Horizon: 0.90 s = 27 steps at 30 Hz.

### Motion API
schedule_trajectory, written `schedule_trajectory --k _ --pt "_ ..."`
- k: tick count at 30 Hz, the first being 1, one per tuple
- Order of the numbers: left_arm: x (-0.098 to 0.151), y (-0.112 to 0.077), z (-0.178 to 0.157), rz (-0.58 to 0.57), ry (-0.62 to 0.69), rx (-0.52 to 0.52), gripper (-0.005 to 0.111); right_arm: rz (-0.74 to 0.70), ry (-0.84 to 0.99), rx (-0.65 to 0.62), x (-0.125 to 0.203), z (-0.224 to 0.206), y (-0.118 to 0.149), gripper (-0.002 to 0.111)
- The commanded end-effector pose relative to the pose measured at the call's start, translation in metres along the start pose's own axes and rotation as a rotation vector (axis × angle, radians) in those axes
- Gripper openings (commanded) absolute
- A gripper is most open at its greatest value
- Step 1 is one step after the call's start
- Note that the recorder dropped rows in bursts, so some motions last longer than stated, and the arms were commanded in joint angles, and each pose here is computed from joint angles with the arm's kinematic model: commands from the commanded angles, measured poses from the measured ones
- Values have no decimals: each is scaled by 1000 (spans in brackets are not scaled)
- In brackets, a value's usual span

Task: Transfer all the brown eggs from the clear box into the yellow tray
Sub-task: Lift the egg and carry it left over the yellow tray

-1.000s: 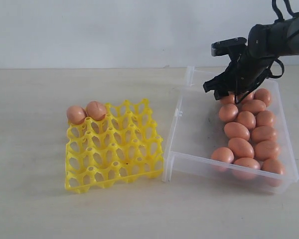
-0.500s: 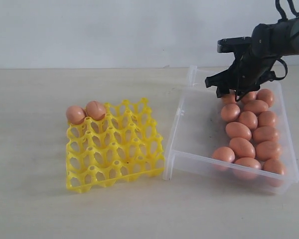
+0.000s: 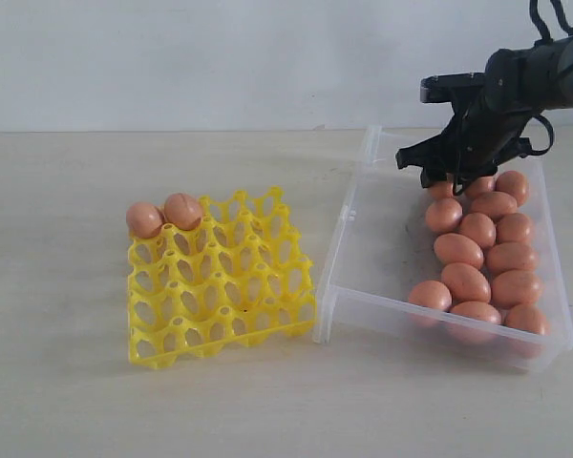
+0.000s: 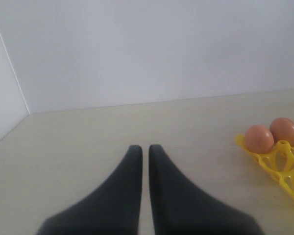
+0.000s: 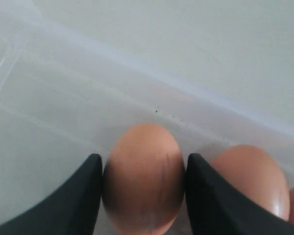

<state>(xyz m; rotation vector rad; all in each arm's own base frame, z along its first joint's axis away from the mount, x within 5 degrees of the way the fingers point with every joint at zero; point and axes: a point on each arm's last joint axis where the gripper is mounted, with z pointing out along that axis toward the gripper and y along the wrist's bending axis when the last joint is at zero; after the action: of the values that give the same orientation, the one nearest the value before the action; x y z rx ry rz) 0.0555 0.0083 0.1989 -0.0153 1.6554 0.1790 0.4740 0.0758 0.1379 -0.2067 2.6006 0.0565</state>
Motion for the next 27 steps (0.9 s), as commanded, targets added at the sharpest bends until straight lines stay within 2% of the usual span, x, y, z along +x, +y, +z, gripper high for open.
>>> schedule_trajectory --k 1,5,10,14,17,21,23,24,27 --pt "1 -1 0 -5 -1 8 4 28 -99 -8 -6 4 -4 0" --pt "1 -1 0 -5 -1 8 4 41 -217 -15 -1 11 -3 0" --pt "1 -1 0 -5 -1 8 4 46 -449 14 24 25 -5 0" --pt "1 -1 0 -5 -1 8 4 -31 -665 1 42 23 -2 0" --pt "1 -1 0 -5 -1 8 4 -82 -845 -66 50 15 5 0" --pt "1 -1 0 -5 -1 8 4 -31 -1035 -182 50 0 12 0" --pt "1 -1 0 -5 -1 8 4 5 -1115 -294 47 -8 18 0" --pt "1 -1 0 -5 -1 8 4 8 -1138 -365 47 -11 22 0" --pt "1 -1 0 -5 -1 8 4 -15 -1102 -469 50 -12 31 0"
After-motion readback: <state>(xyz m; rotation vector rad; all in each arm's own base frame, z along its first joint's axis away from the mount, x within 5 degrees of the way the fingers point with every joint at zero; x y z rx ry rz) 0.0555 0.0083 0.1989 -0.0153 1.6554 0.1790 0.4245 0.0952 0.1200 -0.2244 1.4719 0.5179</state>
